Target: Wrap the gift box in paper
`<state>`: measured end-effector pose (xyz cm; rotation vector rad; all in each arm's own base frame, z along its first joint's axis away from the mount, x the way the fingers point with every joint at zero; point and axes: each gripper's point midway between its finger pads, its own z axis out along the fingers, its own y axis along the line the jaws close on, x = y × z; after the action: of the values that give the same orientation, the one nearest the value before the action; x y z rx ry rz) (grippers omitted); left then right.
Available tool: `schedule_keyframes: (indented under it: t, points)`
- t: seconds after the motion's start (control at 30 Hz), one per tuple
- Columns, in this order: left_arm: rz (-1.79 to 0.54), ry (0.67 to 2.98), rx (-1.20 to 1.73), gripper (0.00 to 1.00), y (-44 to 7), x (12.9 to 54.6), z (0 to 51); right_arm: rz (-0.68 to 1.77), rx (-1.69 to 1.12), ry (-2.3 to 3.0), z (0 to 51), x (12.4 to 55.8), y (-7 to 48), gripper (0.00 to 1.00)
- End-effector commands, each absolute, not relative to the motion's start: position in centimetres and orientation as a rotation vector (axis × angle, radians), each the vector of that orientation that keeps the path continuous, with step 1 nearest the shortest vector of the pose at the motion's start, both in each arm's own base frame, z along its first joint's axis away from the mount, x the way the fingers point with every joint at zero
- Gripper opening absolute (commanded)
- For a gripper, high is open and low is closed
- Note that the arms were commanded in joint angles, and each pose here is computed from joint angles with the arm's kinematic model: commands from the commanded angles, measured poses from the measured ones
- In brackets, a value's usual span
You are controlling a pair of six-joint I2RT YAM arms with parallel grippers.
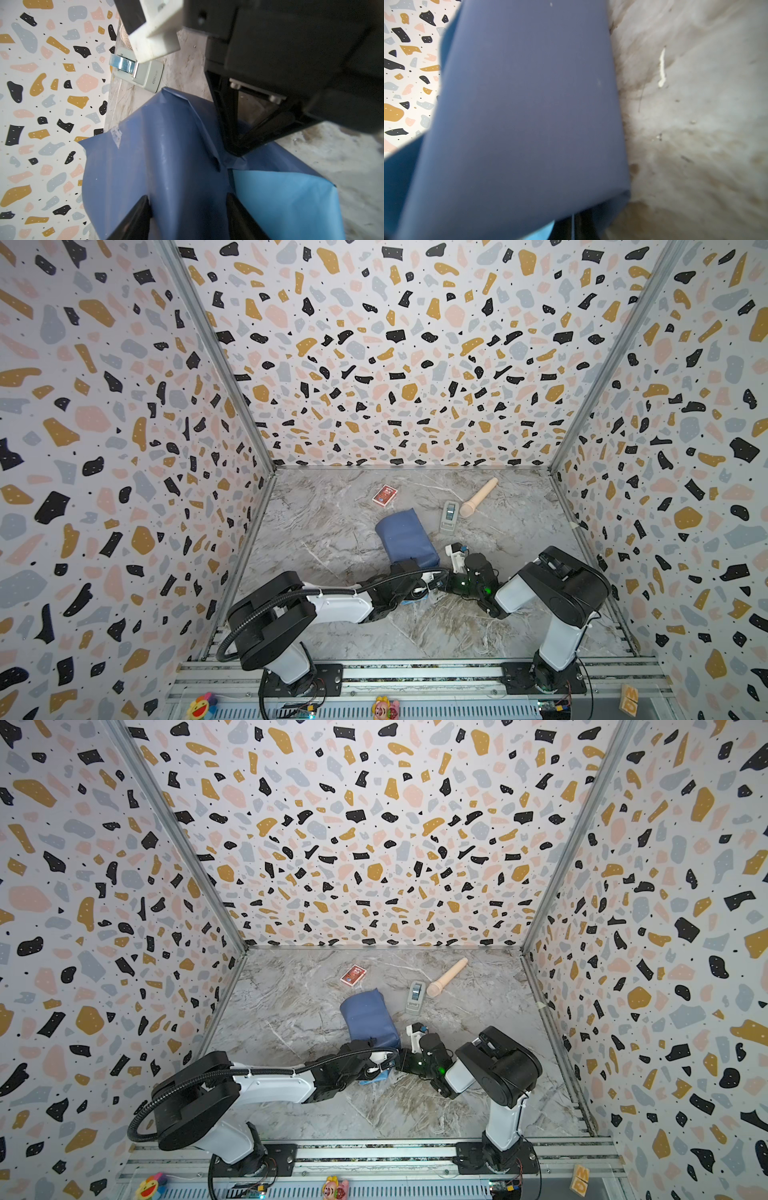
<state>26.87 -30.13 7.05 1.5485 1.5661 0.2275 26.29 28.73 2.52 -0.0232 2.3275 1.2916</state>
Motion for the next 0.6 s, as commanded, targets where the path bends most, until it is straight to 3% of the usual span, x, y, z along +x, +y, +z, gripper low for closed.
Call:
schedule_keyframes:
  t: [0.0,0.23,0.37,0.57]
  points:
    - [0.153,1.599,1.556,0.62,-30.8,26.4,6.5,1.23,0.015,2.435,-0.2,25.1,27.8,0.08]
    - [0.148,1.623,1.476,0.69,-31.6,27.5,6.9,1.227,0.016,2.436,-0.3,25.1,27.8,0.07]
    - [0.155,1.644,1.436,0.78,-31.8,28.1,6.6,1.239,0.021,2.431,-0.4,25.0,27.8,0.07]
    - [0.181,1.653,1.394,0.81,-32.1,29.0,6.8,1.247,0.024,2.432,-0.5,24.8,27.7,0.07]
